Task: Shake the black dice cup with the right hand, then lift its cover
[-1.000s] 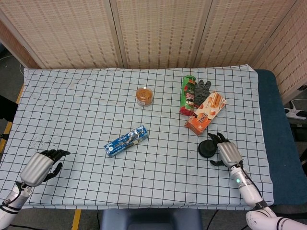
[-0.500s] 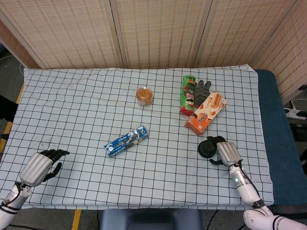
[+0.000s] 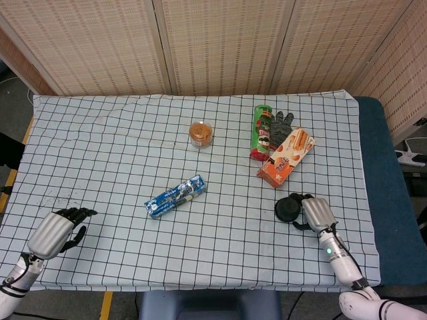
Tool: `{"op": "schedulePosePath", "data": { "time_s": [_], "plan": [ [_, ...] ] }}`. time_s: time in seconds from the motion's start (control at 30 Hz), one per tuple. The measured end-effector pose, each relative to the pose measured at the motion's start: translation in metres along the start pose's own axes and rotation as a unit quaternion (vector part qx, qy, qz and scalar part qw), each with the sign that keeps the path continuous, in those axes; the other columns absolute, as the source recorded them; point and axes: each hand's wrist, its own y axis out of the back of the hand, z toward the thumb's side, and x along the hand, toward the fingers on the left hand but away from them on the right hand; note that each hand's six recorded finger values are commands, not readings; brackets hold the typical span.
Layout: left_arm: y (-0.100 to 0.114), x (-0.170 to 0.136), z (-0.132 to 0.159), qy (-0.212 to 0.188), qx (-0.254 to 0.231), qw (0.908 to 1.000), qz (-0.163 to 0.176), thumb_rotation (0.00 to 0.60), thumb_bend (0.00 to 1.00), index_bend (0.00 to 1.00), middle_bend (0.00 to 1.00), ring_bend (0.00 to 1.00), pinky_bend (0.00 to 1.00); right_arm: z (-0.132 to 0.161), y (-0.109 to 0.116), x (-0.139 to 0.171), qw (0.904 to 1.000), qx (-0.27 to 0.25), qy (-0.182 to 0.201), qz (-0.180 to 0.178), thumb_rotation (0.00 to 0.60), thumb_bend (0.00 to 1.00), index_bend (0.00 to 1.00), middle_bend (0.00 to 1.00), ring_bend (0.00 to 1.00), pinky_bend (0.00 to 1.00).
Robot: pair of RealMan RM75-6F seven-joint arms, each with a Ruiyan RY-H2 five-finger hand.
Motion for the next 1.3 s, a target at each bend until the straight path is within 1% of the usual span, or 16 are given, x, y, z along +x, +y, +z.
{"op": "schedulePosePath", "data": {
  "time_s": [0.13,0.23,0.3,0.4,0.57,0.7,0.93,1.03,1.1,1.17,1.27,1.3],
  "plan": [
    [0.0,0.0,0.0,-0.001,0.002,1.0,0.001,0.6,0.58,0.29,0.37,0.42,0.62,-0.001,0.002,0.0,1.0,0.004,0.0,-0.007,0.6,0.09,0.35,0.36,0.3,0.56],
    [0.0,0.0,0.0,-0.001,0.0,1.0,0.0,0.6,0.58,0.29,0.37,0.42,0.62,0.0,0.003,0.0,1.0,0.001,0.0,-0.009,0.6,0.09,0.3,0.33,0.24,0.56],
    [0.0,0.0,0.001,-0.001,0.002,1.0,0.001,0.6,0.58,0.29,0.37,0.42,0.62,0.001,0.004,0.0,1.0,0.001,0.002,-0.009,0.6,0.09,0.27,0.29,0.19,0.53],
    [0.0,0.0,0.0,0.0,0.001,1.0,-0.001,0.6,0.58,0.29,0.38,0.42,0.62,0.003,0.005,-0.001,0.9999,-0.001,0.006,-0.009,0.6,0.09,0.23,0.26,0.15,0.49],
    [-0.001,0.0,0.001,-0.002,0.003,1.0,-0.001,0.6,0.58,0.29,0.38,0.42,0.62,0.011,0.004,-0.002,0.9998,-0.006,0.021,-0.005,0.6,0.09,0.2,0.23,0.12,0.45],
    [0.0,0.0,0.001,-0.001,0.001,1.0,-0.001,0.6,0.58,0.29,0.38,0.42,0.62,0.018,0.003,-0.003,0.9995,-0.004,0.031,0.001,0.6,0.09,0.19,0.22,0.11,0.43],
    [0.0,0.0,0.0,-0.001,0.0,1.0,0.001,0.6,0.58,0.29,0.38,0.42,0.62,0.028,-0.002,-0.005,0.9983,-0.031,0.042,0.026,0.6,0.09,0.19,0.22,0.11,0.43],
    [0.001,0.0,0.001,-0.002,0.0,1.0,0.001,0.6,0.58,0.29,0.38,0.42,0.62,0.029,-0.002,-0.005,0.9979,-0.035,0.045,0.031,0.6,0.09,0.22,0.23,0.13,0.43],
    [0.001,-0.001,0.0,-0.002,0.002,1.0,0.002,0.6,0.58,0.29,0.38,0.42,0.62,0.03,-0.003,-0.005,0.9976,-0.039,0.046,0.034,0.6,0.09,0.28,0.28,0.18,0.45],
    [0.001,-0.001,0.0,-0.001,0.001,1.0,0.002,0.6,0.58,0.29,0.38,0.43,0.62,0.031,-0.003,-0.004,0.9972,-0.044,0.048,0.037,0.6,0.12,0.39,0.36,0.27,0.52],
    [0.001,-0.001,0.0,-0.001,0.001,1.0,0.003,0.6,0.58,0.29,0.39,0.43,0.62,0.028,-0.001,-0.004,0.9974,-0.044,0.047,0.034,0.6,0.18,0.51,0.44,0.35,0.61],
    [0.001,-0.001,0.0,-0.001,0.0,1.0,0.002,0.6,0.58,0.29,0.39,0.43,0.62,0.026,0.0,-0.003,0.9976,-0.041,0.045,0.033,0.6,0.19,0.52,0.45,0.37,0.63]
  ]
}}
